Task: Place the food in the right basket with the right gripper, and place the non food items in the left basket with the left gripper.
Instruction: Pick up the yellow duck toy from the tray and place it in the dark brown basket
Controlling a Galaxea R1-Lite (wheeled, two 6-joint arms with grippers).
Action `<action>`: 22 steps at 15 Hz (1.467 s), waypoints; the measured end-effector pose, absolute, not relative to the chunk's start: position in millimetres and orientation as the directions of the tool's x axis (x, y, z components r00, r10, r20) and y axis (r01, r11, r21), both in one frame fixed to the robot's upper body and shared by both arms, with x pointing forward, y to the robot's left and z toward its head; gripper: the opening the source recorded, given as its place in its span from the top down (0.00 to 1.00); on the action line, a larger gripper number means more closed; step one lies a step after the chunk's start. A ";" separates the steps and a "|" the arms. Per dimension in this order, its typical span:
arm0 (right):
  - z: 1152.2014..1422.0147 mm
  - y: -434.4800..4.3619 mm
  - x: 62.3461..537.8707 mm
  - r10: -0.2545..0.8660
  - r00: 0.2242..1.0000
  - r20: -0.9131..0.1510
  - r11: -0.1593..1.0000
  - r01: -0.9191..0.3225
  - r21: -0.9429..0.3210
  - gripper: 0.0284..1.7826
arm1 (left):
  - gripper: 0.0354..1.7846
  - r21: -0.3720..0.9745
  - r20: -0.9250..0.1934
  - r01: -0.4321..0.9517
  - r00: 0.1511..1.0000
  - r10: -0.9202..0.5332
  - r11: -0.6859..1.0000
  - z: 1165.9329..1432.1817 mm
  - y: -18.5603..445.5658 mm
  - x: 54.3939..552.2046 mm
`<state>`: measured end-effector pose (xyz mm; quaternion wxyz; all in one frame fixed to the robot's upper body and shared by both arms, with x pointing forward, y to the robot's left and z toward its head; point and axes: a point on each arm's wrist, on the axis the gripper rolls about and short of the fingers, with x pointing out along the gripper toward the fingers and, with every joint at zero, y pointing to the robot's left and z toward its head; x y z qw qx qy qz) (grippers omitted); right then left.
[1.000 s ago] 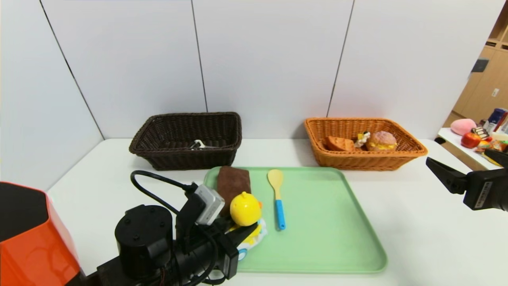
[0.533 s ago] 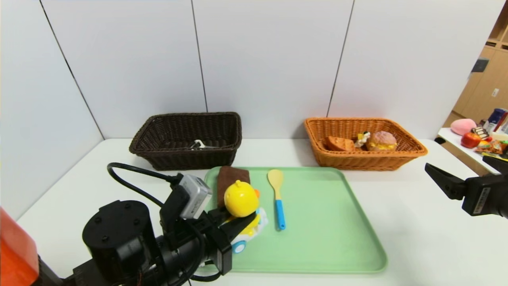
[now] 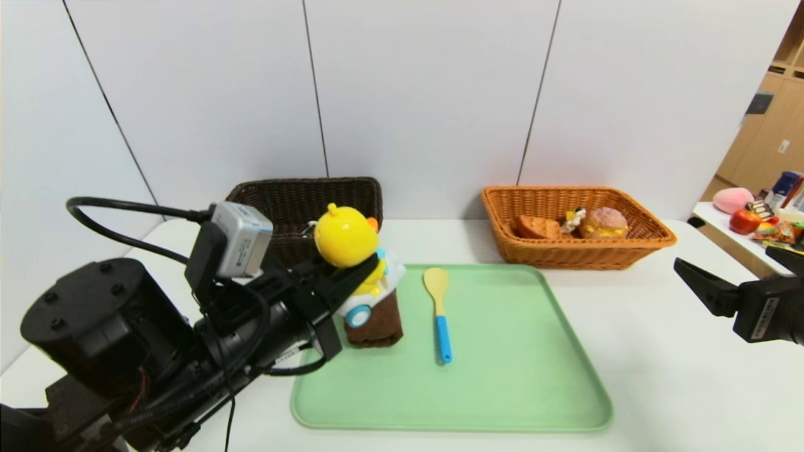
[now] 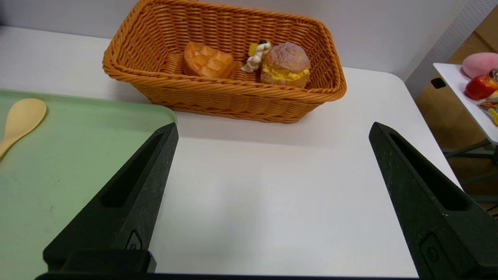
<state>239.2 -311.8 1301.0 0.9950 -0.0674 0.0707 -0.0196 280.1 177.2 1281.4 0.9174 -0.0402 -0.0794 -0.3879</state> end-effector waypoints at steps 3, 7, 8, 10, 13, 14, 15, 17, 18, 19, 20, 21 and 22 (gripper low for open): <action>1301.4 -311.8 239.0 -0.048 0.990 -0.135 0.990 0.030 -0.137 0.05 | 0.80 -0.008 0.169 0.655 0.746 -0.644 0.756 1317.7 191.5 306.0; 1302.0 -312.6 234.7 -0.048 0.991 -0.126 0.991 0.031 -0.134 0.05 | 0.80 -0.009 0.097 0.544 0.836 -0.541 0.839 1372.3 219.7 340.7; 1302.5 -312.9 233.3 -0.047 0.991 -0.122 0.991 0.031 -0.133 0.05 | 0.80 0.004 0.071 0.508 0.859 -0.507 0.861 1385.0 228.7 350.5; 1303.7 -313.4 230.8 -0.047 0.993 -0.112 0.991 0.032 -0.132 0.05 | 0.80 0.035 -0.008 0.444 0.896 -0.445 0.895 1398.1 243.7 371.9; 1306.8 -313.5 228.7 -0.043 0.995 -0.094 0.991 0.030 -0.133 0.05 | 0.80 0.095 -0.140 0.379 0.921 -0.364 0.921 1394.5 260.5 411.8; 1307.7 -313.7 227.6 -0.042 0.995 -0.089 0.991 0.030 -0.132 0.05 | 0.80 0.113 -0.167 0.363 0.925 -0.342 0.925 1391.0 265.3 425.7; 1308.3 -313.9 226.5 -0.041 0.996 -0.084 0.991 0.029 -0.131 0.05 | 0.80 0.126 -0.186 0.344 0.929 -0.319 0.930 1385.7 270.2 441.3; 1308.7 -314.2 225.0 -0.042 0.996 -0.080 0.991 0.032 -0.130 0.05 | 0.80 0.154 -0.215 0.307 0.938 -0.271 0.939 1371.9 278.7 467.7; 1309.0 -314.4 224.6 -0.044 0.996 -0.077 0.991 0.034 -0.129 0.05 | 0.80 0.164 -0.239 0.285 0.940 -0.242 0.944 1360.7 281.6 479.9; 1309.2 -314.5 224.1 -0.043 0.996 -0.076 0.991 0.033 -0.128 0.05 | 0.80 0.166 -0.261 0.270 0.940 -0.221 0.948 1350.6 283.2 488.7; 1309.1 -314.6 223.6 -0.043 0.996 -0.076 0.991 0.033 -0.129 0.05 | 0.80 0.166 -0.282 0.260 0.937 -0.207 0.951 1341.1 284.3 495.2; 1309.2 -314.7 223.3 -0.044 0.996 -0.075 0.991 0.034 -0.128 0.05 | 0.80 0.163 -0.300 0.260 0.932 -0.203 0.952 1333.3 284.1 499.7; 1309.2 -314.8 223.0 -0.043 0.996 -0.075 0.991 0.033 -0.129 0.05 | 0.80 0.161 -0.314 0.260 0.928 -0.200 0.952 1327.0 284.0 502.9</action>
